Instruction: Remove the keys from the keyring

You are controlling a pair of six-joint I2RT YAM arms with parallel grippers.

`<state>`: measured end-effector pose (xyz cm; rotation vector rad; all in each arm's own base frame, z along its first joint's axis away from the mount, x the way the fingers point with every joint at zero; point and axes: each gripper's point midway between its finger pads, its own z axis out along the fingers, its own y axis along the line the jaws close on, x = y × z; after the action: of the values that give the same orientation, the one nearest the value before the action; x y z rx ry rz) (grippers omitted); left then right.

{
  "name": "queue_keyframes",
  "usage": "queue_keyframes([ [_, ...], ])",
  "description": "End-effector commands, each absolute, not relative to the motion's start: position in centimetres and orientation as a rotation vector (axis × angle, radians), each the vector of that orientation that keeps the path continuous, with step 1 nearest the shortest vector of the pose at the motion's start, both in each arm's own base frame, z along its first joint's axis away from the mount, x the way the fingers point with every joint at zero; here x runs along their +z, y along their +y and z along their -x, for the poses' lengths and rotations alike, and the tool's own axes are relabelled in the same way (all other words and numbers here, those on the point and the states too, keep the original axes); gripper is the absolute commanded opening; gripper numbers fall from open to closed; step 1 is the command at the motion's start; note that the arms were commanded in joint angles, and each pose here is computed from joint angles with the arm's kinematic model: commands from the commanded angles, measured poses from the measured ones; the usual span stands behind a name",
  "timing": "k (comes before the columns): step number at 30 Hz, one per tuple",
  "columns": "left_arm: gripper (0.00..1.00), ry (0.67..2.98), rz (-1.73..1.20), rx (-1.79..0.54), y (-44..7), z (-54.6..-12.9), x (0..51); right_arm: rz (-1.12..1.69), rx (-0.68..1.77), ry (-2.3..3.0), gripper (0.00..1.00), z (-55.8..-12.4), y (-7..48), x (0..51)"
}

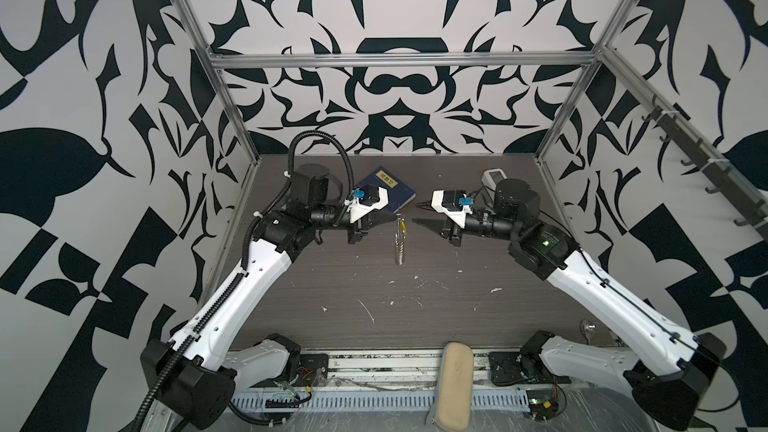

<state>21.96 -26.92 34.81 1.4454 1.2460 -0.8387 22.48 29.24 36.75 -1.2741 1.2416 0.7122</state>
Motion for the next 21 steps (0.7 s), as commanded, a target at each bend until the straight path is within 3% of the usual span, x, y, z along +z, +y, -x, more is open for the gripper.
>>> queue_keyframes([
  [1,0.00,1.116,-1.475,-0.828,-26.7,-20.7,36.3,1.250,0.714,1.186,0.36,-21.8,28.8,38.2],
  [21,0.00,1.088,-1.429,-0.787,-26.5,-20.9,37.0,0.986,1.001,1.205,0.51,-21.9,29.3,39.6],
])
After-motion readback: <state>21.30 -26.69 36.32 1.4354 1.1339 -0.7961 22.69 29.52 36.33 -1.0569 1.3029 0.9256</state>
